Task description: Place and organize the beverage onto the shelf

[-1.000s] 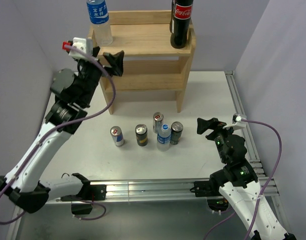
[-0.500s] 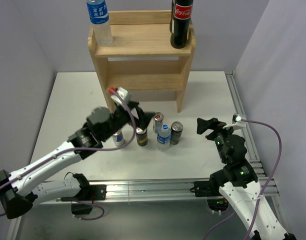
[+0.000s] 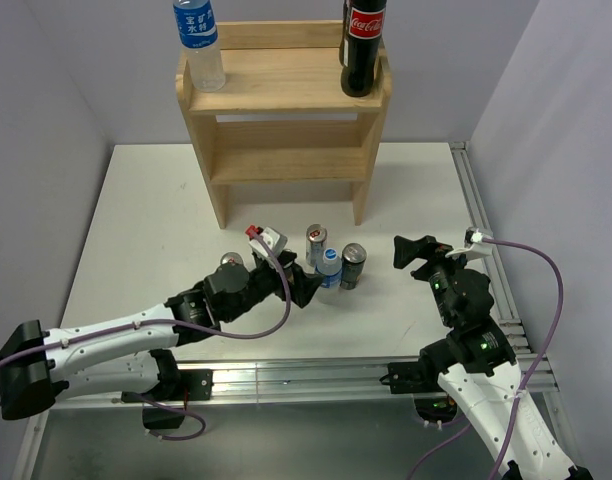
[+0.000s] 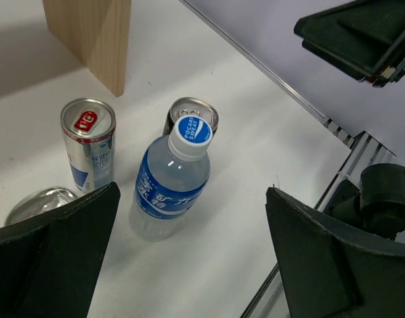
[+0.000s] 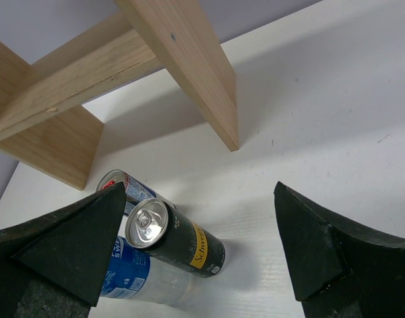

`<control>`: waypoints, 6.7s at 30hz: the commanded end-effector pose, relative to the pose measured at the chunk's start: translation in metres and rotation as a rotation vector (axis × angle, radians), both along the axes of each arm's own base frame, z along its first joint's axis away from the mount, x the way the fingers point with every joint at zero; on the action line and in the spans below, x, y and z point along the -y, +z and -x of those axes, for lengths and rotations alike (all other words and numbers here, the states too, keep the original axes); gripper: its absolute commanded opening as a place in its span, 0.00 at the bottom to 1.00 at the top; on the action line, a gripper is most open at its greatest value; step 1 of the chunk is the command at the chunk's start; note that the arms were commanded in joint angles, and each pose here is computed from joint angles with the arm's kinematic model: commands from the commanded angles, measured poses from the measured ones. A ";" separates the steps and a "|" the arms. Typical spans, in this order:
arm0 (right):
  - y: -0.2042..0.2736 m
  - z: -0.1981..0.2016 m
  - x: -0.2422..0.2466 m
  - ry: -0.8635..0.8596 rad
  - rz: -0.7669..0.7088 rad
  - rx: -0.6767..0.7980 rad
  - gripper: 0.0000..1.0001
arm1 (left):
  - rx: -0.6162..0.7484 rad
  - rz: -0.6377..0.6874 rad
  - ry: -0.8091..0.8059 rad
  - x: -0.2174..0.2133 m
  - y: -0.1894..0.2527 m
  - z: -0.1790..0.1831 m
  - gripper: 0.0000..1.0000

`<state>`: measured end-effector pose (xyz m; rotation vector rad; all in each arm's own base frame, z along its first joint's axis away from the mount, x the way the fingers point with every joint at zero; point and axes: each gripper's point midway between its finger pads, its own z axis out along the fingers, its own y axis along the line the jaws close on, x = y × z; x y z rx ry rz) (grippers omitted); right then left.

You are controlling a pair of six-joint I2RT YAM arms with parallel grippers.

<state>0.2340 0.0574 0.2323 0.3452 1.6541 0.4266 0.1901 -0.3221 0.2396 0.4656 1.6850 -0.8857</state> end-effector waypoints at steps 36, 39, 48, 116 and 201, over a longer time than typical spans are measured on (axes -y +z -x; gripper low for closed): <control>-0.003 -0.005 -0.004 0.012 0.007 -0.006 1.00 | -0.076 0.024 0.010 0.067 -0.120 -0.005 0.95; -0.003 -0.005 -0.005 0.017 0.007 -0.008 1.00 | -0.080 0.025 0.017 0.070 -0.132 -0.007 0.95; -0.005 -0.006 -0.008 0.031 0.010 -0.020 1.00 | -0.024 0.021 0.047 0.087 -0.136 -0.022 0.93; 0.002 -0.006 -0.011 0.042 -0.015 0.014 1.00 | 0.402 -0.038 0.527 -0.024 0.263 -0.156 0.00; 0.000 -0.008 -0.007 0.019 -0.012 0.008 1.00 | 0.442 -0.063 0.891 -0.120 0.305 -0.306 0.05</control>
